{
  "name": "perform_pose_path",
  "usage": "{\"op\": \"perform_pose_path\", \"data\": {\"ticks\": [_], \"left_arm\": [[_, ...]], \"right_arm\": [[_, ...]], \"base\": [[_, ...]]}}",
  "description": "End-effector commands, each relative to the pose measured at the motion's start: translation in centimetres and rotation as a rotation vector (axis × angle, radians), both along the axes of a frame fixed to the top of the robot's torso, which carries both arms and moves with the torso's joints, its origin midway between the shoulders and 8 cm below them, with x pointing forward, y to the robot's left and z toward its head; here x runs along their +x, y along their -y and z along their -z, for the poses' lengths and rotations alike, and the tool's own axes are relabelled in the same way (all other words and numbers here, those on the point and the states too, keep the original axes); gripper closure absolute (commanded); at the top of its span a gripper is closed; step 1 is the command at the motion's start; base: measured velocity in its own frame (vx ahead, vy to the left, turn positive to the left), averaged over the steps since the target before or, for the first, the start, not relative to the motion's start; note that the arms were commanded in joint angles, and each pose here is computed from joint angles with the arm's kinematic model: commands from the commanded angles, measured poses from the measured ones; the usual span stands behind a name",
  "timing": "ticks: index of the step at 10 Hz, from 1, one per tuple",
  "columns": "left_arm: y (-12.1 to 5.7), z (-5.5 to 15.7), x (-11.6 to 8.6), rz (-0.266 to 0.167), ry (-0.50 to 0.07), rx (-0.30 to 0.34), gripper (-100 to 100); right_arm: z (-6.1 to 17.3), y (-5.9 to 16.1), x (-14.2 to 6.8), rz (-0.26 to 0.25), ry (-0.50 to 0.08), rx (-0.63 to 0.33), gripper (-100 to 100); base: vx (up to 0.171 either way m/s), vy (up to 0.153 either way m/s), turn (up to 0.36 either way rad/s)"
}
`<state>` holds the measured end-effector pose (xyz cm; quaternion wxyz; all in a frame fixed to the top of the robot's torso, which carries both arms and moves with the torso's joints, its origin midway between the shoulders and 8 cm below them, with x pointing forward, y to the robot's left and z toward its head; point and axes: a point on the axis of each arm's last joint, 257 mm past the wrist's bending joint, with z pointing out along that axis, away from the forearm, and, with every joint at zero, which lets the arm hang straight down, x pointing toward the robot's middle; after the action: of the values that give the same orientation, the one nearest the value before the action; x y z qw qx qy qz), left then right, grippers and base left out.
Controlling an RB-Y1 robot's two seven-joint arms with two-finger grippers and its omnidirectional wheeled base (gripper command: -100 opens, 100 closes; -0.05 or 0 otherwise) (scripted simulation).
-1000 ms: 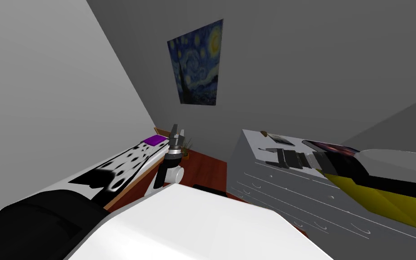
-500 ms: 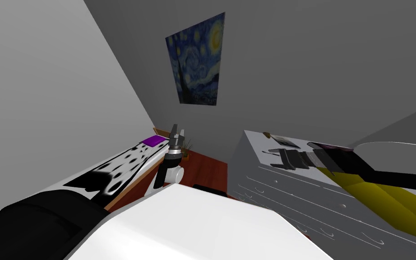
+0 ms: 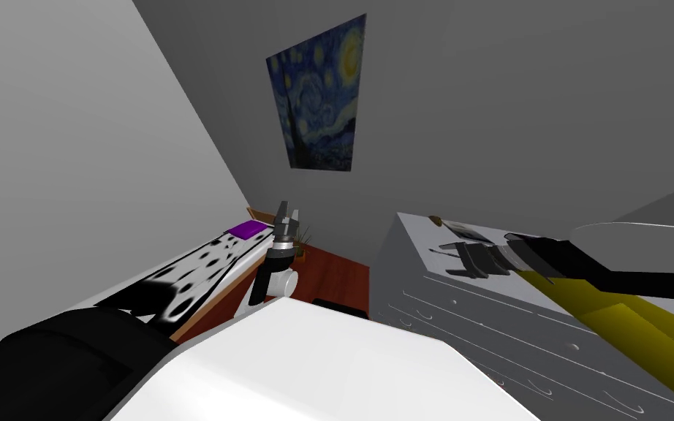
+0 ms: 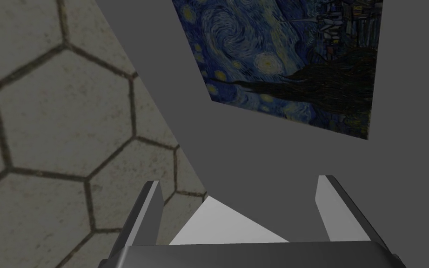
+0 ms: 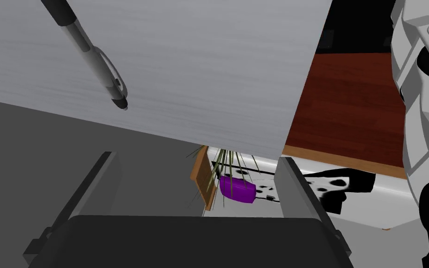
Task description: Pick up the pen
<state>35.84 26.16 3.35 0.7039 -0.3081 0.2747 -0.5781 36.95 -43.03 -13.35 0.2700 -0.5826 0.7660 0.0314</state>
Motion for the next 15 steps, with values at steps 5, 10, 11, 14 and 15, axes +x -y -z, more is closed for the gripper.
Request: {"op": "perform_pose_path", "data": {"ticks": [5,10,11,14,15], "left_arm": [[0.0,0.0,0.0,0.000,0.000,0.000,0],[0.0,0.0,0.0,0.000,0.000,0.000,0],[0.0,0.0,0.0,0.000,0.000,0.000,0],[0.0,0.0,0.0,0.000,0.000,0.000,0],[0.0,0.0,0.0,0.000,0.000,0.000,0]], "right_arm": [[0.4,2.9,-1.2,-0.033,-0.090,-0.145,-100],[0.8,7.0,-3.5,-0.065,-0.216,-0.319,-100],[0.8,7.9,-4.1,-0.070,-0.242,-0.351,-100],[0.8,8.8,-4.6,-0.075,-0.270,-0.383,-100],[0.8,8.9,-4.6,-0.076,-0.272,-0.386,0]], "base": [[0.075,0.018,-0.002],[0.084,0.018,0.000],[0.096,0.015,-0.004],[0.059,0.017,0.000],[0.006,0.002,0.001]]}}
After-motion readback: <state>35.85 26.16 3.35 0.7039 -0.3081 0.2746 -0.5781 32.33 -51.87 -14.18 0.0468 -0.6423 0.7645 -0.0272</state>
